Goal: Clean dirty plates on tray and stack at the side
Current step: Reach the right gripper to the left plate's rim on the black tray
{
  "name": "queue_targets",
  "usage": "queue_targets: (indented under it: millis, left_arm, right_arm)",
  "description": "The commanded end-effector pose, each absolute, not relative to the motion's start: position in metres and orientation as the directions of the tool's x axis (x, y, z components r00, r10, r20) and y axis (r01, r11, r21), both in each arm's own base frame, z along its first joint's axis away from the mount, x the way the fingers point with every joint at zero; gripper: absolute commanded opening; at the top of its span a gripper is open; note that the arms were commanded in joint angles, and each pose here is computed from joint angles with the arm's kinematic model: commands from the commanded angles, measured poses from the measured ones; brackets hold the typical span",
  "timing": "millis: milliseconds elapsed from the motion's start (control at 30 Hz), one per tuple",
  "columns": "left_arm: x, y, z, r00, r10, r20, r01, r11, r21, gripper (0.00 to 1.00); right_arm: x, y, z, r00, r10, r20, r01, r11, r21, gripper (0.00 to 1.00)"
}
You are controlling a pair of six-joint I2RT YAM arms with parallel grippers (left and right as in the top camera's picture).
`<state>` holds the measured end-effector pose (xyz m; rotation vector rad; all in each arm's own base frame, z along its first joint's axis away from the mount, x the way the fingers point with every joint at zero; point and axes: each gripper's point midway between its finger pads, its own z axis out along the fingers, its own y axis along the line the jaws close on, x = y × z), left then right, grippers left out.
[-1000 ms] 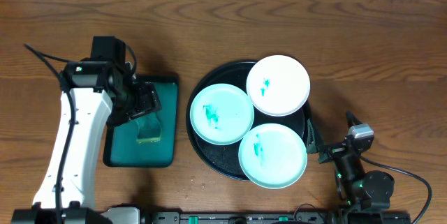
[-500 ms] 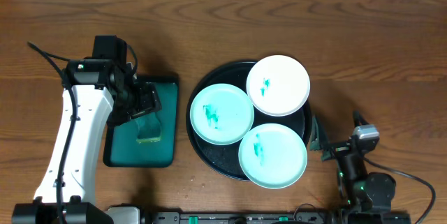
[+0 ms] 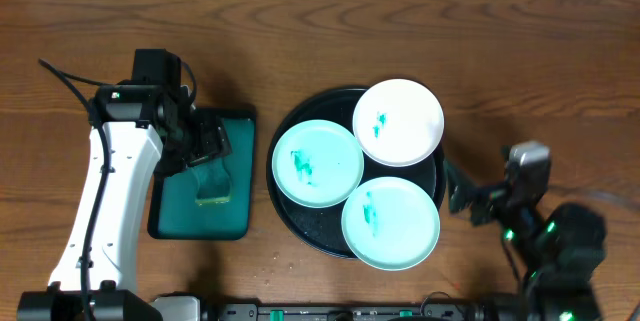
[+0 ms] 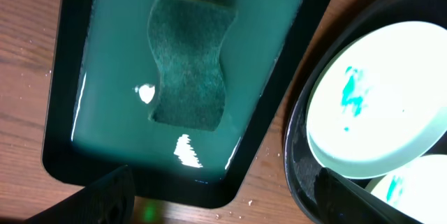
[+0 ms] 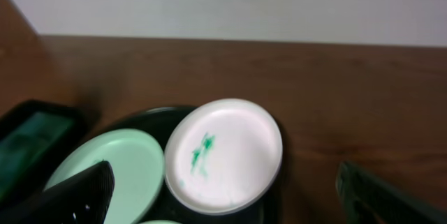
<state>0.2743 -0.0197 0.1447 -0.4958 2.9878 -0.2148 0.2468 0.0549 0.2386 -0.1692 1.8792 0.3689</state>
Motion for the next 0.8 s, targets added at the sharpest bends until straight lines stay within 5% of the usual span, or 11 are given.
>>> queue_targets:
  millis: [0,200,433,600,767]
  left_arm:
    - [0.278,-0.018,0.150,-0.938,-0.333,-0.096,-0.316,0.936,-0.156,0.83]
    - [0.278,-0.018,0.149,-0.938,-0.333,-0.096,-0.316,0.936,-0.156,0.83]
    - [0.278,-0.018,0.149,-0.938,-0.333,-0.097,-0.316,0.936,-0.156,0.83]
    - [0.278,-0.018,0.149,-0.938,-0.333,-0.097,-0.316,0.936,-0.156,0.83]
    - [0.278,-0.018,0.149,-0.938,-0.333,-0.097,-0.316,0.936,-0.156,0.83]
  right_arm:
    - [0.263,0.065,0.274,-0.381,0.033,-0.924,-0.349,0.920,0.177,0.99]
    - [0.296,0.067,0.298,-0.650,0.094,-0.754,-0.256,0.907,0.334,0.99]
    - [0.289,0.067,0.256,-0.932,0.211,-0.294,0.053,0.884,0.465,0.99]
    - [0.254,0.069,0.213,-0.979,0.200,0.040,0.198,0.885,0.421,0.99]
    - [0.256,0.091,0.192,-0.996,0.073,0.045,0.085,0.904,0.420,0.99]
